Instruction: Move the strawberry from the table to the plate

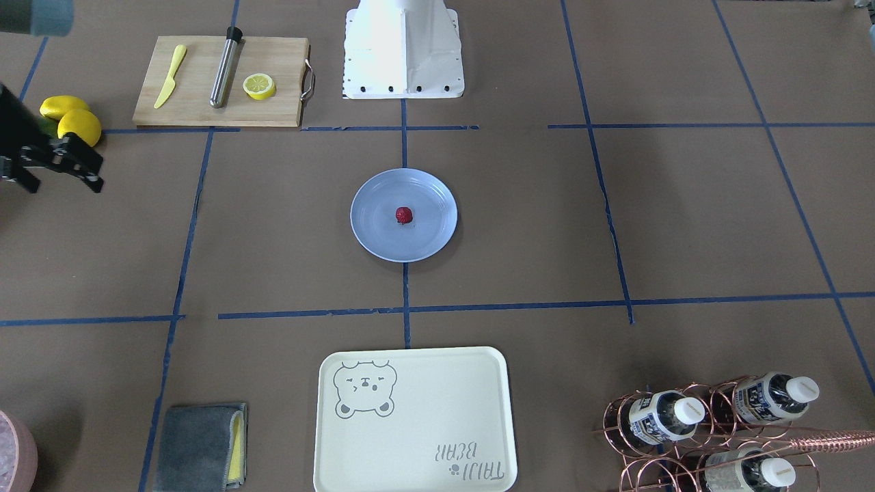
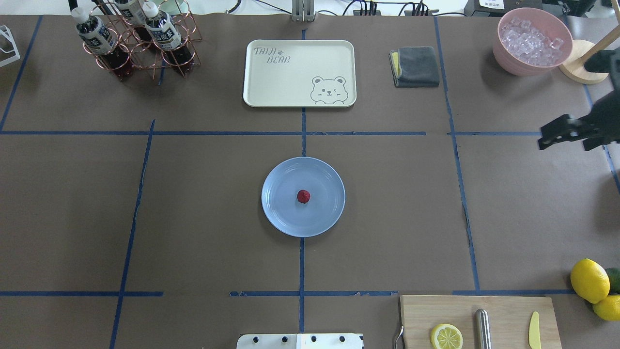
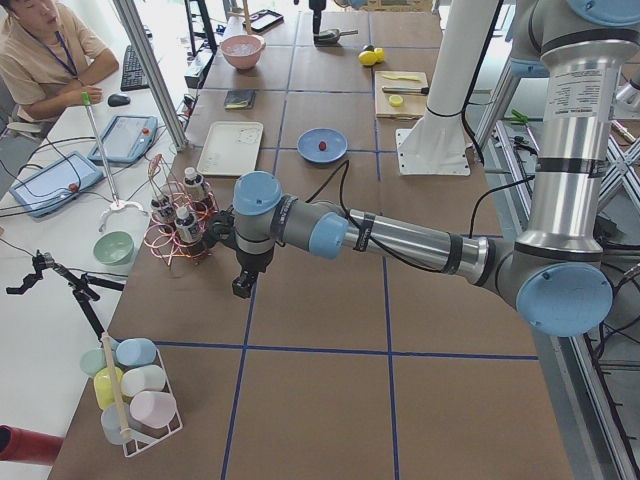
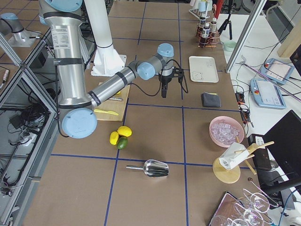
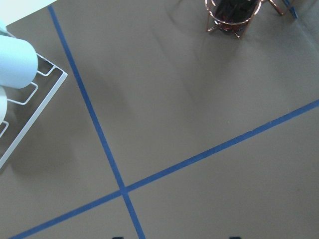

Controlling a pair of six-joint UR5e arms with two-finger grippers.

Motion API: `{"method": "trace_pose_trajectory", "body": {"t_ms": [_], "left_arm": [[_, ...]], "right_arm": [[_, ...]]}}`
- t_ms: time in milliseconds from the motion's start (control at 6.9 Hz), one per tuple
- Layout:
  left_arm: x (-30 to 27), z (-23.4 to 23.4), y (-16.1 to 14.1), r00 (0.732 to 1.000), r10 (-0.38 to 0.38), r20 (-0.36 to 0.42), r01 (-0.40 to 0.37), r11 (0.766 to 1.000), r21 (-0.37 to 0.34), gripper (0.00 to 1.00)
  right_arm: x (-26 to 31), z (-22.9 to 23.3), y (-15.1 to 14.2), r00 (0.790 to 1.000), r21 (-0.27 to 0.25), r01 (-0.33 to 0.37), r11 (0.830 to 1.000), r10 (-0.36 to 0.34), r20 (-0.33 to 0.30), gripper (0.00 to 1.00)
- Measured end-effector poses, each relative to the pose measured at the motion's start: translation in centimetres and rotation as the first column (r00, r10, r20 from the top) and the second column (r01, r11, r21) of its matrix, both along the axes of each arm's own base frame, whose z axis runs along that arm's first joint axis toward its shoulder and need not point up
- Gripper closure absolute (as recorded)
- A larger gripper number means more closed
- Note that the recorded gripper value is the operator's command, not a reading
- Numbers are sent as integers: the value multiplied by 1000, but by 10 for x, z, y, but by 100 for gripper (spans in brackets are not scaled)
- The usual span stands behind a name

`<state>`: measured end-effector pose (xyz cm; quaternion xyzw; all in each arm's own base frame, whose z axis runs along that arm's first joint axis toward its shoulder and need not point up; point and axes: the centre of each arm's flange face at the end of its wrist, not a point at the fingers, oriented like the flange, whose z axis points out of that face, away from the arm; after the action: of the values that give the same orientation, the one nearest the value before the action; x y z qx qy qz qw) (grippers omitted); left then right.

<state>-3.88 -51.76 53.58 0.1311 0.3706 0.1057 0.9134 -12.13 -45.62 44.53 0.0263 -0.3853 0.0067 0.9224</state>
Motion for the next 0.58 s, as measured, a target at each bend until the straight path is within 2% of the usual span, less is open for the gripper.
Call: {"method": "trace_pose_trajectory", "body": {"t_ms": [145,290,580], "left_arm": [[-14,-2,8,1000,-17,-10,16,998,-66,0],[-19,7,17,1000,-17,-12,16,995,-102,0],[-21,58,41,999,32,-10,-33,992,-123,0]], "right_arm": [[55,38,6,999,28,32,999,-32,5,0],[91,64,16,999,48,45,998,-46,11,0],[124,101,30,998,58,66,996,-66,8,0]]}}
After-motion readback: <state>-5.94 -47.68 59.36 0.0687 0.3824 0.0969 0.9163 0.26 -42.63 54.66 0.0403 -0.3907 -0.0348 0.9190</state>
